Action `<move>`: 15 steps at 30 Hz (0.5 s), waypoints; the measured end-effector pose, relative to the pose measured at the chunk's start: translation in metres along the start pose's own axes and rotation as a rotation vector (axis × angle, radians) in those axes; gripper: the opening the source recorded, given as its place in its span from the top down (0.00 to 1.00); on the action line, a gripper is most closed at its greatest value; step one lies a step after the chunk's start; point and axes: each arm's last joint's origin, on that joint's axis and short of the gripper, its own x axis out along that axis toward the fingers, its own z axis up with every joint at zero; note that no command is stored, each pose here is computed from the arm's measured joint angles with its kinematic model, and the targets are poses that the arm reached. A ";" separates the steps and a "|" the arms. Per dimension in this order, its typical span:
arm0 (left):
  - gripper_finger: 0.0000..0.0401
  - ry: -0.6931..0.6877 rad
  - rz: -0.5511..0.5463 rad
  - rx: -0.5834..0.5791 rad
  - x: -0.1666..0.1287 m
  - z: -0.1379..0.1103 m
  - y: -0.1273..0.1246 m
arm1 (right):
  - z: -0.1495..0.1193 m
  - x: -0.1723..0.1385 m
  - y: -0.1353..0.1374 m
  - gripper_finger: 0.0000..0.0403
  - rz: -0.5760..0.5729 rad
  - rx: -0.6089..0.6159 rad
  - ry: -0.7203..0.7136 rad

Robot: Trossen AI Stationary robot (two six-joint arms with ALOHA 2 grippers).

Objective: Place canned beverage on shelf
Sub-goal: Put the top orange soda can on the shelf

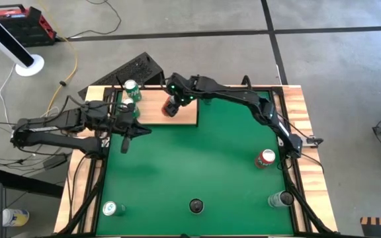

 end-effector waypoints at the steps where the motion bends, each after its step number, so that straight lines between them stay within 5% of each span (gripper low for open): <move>1: 1.00 0.000 0.003 -0.011 0.001 0.000 0.000 | -0.002 0.002 0.000 0.18 -0.005 -0.011 0.023; 15: 1.00 0.028 0.091 -0.070 0.028 -0.002 0.005 | -0.014 0.000 -0.015 0.18 -0.056 -0.151 0.178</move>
